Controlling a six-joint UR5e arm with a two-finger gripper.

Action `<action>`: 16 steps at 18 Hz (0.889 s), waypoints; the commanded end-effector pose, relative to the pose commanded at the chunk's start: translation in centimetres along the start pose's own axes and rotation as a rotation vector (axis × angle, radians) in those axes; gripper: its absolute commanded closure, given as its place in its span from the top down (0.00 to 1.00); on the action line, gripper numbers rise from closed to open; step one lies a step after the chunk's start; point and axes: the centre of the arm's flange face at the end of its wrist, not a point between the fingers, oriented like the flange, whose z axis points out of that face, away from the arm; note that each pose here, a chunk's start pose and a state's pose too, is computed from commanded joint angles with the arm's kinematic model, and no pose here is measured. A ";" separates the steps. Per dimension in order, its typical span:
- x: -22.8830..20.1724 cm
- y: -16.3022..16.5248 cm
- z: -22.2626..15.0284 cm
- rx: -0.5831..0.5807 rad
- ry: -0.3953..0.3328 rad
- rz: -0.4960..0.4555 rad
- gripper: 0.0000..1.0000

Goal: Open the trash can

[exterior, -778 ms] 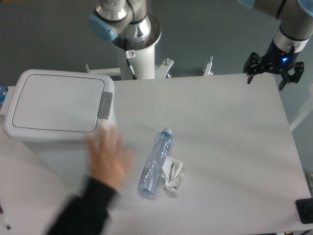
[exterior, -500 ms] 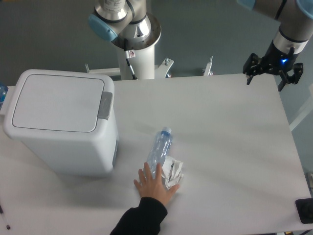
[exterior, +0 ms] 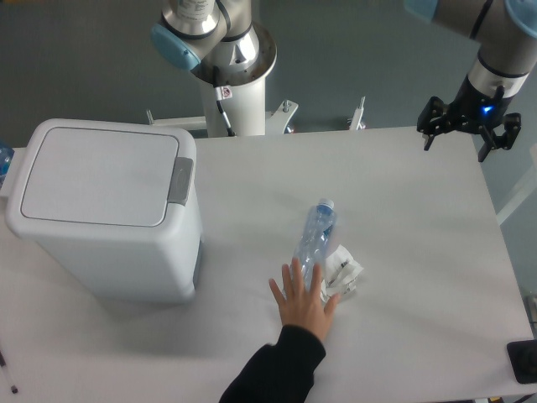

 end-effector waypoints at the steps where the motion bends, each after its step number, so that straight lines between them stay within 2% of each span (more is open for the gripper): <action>1: 0.0 -0.1 0.0 0.016 0.006 -0.014 1.00; 4: 0.6 -0.7 -1.1 0.059 0.007 -0.123 1.00; 7: 2.3 -2.6 -3.0 0.223 0.071 -0.233 1.00; 9: 3.6 -3.7 -4.4 0.276 0.089 -0.286 1.00; 13: 8.1 -7.3 -6.0 0.288 0.099 -0.279 1.00; 16: 11.4 -9.7 -6.1 0.280 0.121 -0.320 1.00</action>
